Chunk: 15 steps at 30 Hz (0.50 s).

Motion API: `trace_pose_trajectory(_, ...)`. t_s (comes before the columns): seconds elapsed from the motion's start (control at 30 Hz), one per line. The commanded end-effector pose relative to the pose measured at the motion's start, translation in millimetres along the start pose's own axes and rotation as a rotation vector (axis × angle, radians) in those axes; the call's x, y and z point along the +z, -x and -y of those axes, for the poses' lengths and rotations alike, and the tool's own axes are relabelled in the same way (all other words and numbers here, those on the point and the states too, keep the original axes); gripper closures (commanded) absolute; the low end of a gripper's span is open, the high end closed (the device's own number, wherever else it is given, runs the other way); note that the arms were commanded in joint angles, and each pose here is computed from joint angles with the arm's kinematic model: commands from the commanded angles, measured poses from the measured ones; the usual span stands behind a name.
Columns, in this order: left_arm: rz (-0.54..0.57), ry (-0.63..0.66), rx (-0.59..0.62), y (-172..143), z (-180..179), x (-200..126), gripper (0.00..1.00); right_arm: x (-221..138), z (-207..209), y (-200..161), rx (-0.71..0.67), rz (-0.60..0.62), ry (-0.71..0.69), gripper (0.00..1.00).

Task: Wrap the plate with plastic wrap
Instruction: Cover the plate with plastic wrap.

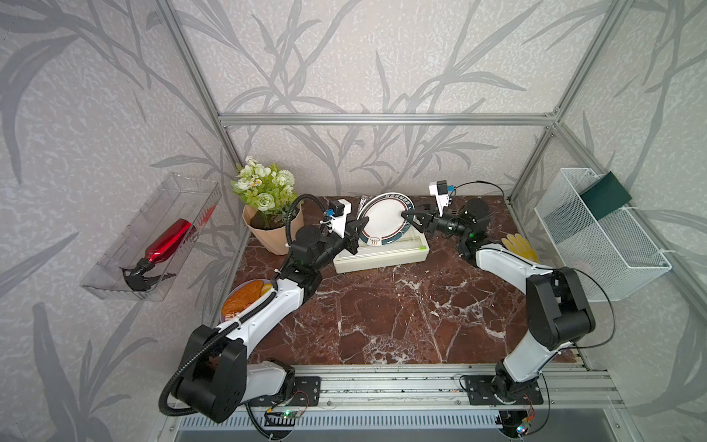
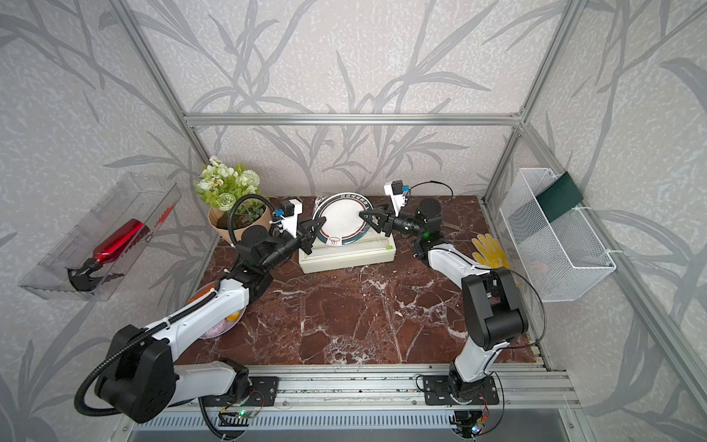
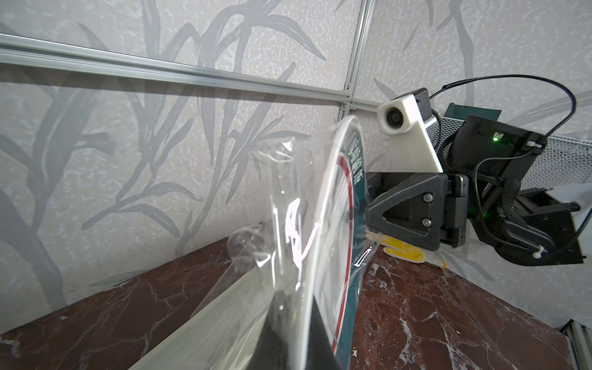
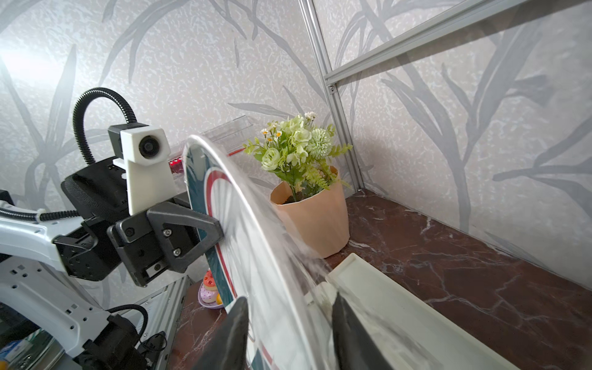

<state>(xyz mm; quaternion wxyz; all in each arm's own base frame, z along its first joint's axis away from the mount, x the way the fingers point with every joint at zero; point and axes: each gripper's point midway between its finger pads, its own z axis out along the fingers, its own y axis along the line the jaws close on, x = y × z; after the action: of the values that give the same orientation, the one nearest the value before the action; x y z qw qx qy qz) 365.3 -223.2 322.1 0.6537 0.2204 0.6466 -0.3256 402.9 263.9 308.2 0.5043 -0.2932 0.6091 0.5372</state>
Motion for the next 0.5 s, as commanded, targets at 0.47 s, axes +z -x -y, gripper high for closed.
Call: trace_pose_trajectory(0.47, 0.136, 0.071, 0.038, 63.2, 2.1, -22.5, 0.77, -9.1, -31.7, 41.5, -0.077, 0.081, 0.047, 1.00)
